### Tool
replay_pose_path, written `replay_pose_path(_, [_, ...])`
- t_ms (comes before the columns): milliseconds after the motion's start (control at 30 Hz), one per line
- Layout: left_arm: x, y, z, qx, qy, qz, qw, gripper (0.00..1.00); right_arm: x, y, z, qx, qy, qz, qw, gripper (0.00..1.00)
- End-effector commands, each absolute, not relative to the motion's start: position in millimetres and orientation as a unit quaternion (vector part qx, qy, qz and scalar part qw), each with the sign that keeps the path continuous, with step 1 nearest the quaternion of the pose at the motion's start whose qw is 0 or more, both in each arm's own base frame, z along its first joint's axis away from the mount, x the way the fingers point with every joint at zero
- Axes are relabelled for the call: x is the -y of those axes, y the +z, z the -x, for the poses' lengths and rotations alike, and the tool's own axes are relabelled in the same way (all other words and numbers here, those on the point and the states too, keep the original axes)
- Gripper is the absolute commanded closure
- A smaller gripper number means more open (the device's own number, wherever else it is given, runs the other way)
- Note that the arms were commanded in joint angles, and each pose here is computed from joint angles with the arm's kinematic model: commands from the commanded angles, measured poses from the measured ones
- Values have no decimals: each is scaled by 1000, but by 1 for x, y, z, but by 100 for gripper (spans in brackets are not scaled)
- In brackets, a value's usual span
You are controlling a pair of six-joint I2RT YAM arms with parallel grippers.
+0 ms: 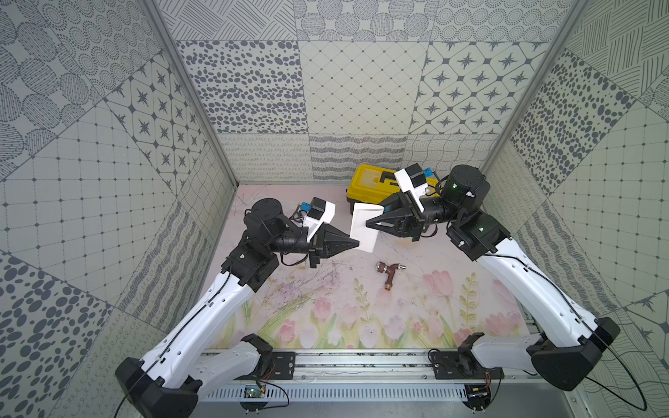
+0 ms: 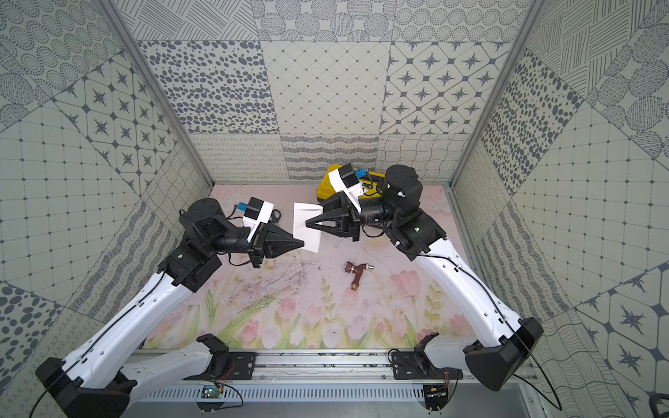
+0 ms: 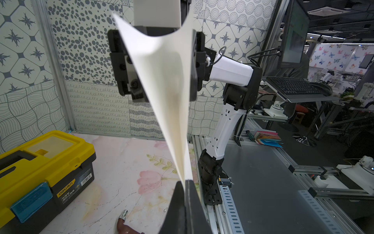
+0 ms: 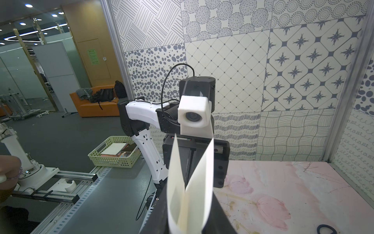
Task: Fold the square paper along the opposite sides
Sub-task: Fold the paper.
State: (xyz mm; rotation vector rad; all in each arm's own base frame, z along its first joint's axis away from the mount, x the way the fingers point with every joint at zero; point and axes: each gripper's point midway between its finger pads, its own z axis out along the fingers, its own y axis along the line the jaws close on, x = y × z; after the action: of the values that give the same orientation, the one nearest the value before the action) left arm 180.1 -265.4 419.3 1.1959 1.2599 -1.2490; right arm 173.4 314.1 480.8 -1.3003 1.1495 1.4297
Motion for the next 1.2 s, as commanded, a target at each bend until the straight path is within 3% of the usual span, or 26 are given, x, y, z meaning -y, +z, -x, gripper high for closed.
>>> replay_pose_path(0, [264,420,-178,-502,-490,-515,492,100,-311,488,-159,-435,578,536,435,77])
replay_pose_path(400, [266,418,-191,-520,-469,-511,499,100,-308,488,-152,-432,573,541,439,80])
replay_pose_path(1167, [257,427,-182,-503,-460,-521,515,100,-301,483,-151,-433,554,550,451,74])
